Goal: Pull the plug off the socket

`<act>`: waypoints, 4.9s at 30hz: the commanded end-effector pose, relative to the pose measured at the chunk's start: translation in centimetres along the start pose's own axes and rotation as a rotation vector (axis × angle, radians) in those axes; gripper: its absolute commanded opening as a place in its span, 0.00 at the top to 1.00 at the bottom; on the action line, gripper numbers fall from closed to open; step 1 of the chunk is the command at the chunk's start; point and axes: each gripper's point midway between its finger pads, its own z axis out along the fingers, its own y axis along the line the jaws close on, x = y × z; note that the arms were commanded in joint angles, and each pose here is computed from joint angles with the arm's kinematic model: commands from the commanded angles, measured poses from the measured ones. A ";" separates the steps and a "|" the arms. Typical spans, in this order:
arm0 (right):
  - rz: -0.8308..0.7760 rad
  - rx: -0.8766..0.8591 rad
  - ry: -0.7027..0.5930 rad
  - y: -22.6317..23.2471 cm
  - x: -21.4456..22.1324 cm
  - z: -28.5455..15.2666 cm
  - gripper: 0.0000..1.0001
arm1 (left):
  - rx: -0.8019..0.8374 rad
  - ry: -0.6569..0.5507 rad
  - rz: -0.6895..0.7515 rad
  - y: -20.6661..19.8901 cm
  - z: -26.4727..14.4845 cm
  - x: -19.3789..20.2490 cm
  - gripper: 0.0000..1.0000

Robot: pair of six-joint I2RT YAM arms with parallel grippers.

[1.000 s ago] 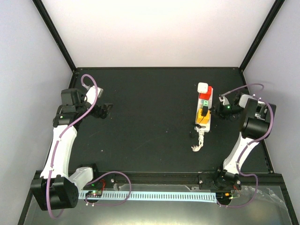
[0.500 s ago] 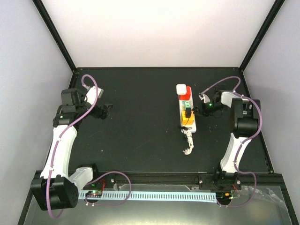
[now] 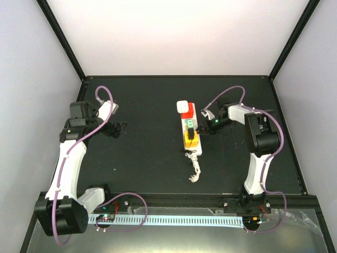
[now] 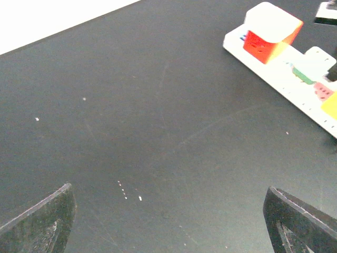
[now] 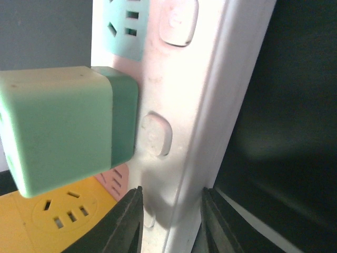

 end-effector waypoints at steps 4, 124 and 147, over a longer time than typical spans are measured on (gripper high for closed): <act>-0.058 -0.193 0.007 5.0 0.7 0.5 0.58 | 0.149 -0.008 0.098 -3.0 -0.6 -0.4 0.01; -0.999 0.275 -0.716 16.2 1.2 6.7 0.05 | 0.216 0.291 0.055 -12.0 9.1 -1.3 0.14; -0.997 0.223 -0.786 14.7 1.5 8.6 0.23 | 0.216 0.357 0.091 -15.4 12.1 0.4 0.28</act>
